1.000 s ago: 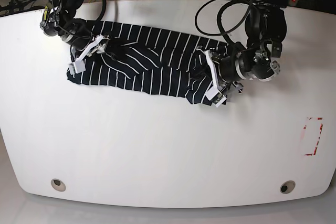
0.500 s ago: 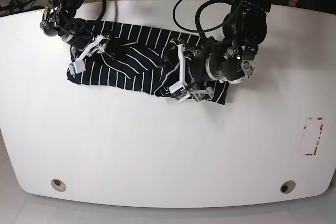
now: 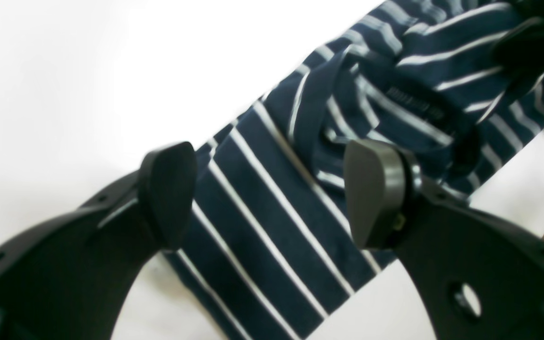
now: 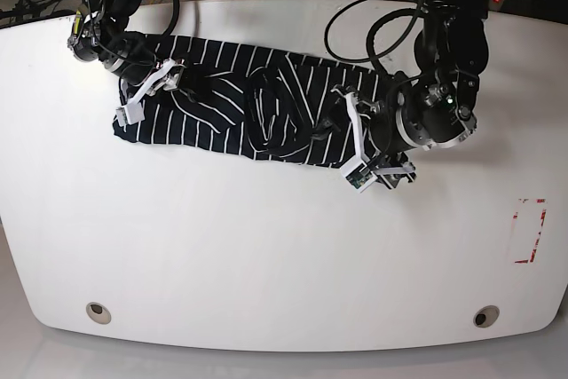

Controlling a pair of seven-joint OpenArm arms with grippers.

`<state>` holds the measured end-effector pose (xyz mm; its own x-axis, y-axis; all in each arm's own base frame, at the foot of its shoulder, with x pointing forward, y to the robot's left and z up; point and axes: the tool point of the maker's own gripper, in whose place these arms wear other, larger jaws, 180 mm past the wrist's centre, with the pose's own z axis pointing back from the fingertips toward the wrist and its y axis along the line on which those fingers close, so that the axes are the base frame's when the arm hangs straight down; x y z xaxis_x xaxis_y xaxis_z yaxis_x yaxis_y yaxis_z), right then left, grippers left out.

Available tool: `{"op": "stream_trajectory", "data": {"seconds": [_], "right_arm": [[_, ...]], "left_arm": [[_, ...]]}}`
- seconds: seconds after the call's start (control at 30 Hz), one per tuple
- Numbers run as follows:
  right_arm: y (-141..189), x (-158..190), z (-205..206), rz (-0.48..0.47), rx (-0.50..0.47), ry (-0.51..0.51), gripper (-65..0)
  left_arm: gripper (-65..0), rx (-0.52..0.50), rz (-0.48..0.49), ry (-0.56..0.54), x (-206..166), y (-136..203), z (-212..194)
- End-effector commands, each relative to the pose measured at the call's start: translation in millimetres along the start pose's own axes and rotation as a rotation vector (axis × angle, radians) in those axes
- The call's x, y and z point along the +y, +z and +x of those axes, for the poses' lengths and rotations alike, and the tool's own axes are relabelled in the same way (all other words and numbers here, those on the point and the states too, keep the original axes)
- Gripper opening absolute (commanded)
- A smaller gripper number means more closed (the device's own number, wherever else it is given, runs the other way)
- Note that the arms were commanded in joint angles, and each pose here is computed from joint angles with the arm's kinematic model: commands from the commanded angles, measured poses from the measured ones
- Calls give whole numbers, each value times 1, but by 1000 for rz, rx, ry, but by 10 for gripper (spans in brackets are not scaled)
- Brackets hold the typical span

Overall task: Fold the T-shirt properly
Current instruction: 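Fold the strip end with the left gripper toward the right gripper, then release the folded end and move the left gripper to the strip's side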

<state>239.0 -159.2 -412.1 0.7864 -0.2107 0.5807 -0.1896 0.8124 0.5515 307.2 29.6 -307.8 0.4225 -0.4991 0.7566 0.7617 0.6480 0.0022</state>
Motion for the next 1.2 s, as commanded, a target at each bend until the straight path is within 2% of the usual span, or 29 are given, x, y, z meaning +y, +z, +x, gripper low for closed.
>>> {"op": "stream_trajectory", "data": {"seconds": [0.0, 0.2, 0.37, 0.47, 0.7, 0.8, 0.93, 1.03, 1.17], "right_arm": [[2, -7, -12, -34, 70, 9, -162], [2, -7, -12, -34, 70, 9, -162], [2, -7, -12, -33, 70, 8, -162], [2, -6, -12, -32, 69, 7, -162], [1, -6, -13, -31, 69, 6, -162], [2, -6, -13, -31, 70, 5, -162], [2, -6, -14, -32, 72, 4, -162], [1, -5, -14, -31, 71, 3, -162], [2, -6, -14, -34, 70, 3, -162]], "left_arm": [[-199, 11, -4, 4, 5, 0, -7], [-215, 105, -17, 67, 12, -16, -39], [-356, 174, -80, -24, -3, -39, -38], [-371, 195, -132, -78, -19, -51, -33], [-364, 136, -232, -154, -62, -76, 8], [-364, 104, -258, -157, -72, -86, 26], [-364, 8, -287, -131, -82, -97, 55], [-363, -24, -288, -134, -82, -96, 68], [-363, -113, -259, -181, -79, -77, 95]]}}
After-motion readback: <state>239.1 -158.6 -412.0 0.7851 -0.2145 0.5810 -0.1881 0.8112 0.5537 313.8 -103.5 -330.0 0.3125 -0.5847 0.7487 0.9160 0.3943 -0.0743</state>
